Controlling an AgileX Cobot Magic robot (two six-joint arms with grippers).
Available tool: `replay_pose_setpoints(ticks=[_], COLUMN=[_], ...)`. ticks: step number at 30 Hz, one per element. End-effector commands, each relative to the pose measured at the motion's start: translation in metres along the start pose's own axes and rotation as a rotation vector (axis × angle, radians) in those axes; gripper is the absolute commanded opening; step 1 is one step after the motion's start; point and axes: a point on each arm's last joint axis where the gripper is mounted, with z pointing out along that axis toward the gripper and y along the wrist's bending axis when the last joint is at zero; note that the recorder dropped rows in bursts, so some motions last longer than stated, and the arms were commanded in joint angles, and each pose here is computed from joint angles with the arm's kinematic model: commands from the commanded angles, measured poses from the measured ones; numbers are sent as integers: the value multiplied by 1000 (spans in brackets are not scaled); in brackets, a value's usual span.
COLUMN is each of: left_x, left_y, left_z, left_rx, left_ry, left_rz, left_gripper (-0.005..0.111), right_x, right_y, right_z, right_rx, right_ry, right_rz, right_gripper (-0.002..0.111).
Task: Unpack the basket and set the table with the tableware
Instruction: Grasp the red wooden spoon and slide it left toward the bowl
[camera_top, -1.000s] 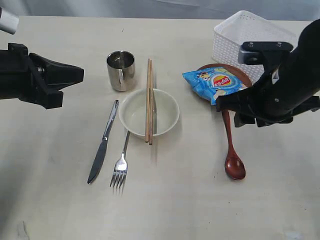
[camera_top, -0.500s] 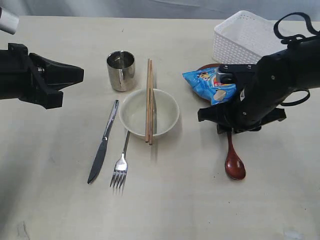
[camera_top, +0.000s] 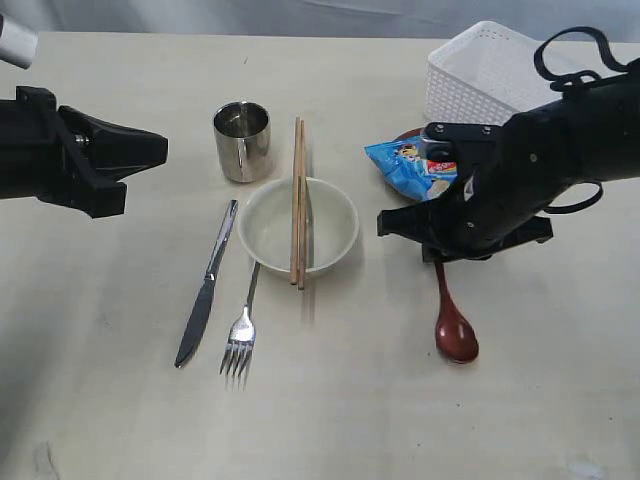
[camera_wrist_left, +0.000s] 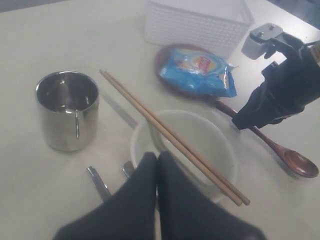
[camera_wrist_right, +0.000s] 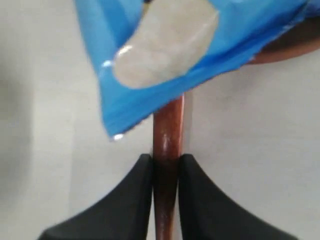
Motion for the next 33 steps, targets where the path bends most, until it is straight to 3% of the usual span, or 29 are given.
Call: replay_pose_setpoints(ticks=[1,5,15,26,29,33], left_x=[2,2,2,2,2,2], left_y=[0,0,0,0,0,0], left_z=[0,0,0,0,0,0], left_rx=[1,1,1,0,0,0], left_ry=[4,4,4,4,4,4], left_rz=[1,1,1,1,1,1], left_gripper=[0,0,0,0,0,0], right_x=[-2,-4,-1,-1,-1,-1], right_y=[23,34,33,33,33,33], right_z=[-9,-8,7,7,7,7], right_rx=[-42,-56,-34,-35,-34,-36], right_ry=[-31,-37,6,4,6,3], right_rz=[-37,-34,85,87,87,94], right_gripper=[-1,-1,-1,0,14,43])
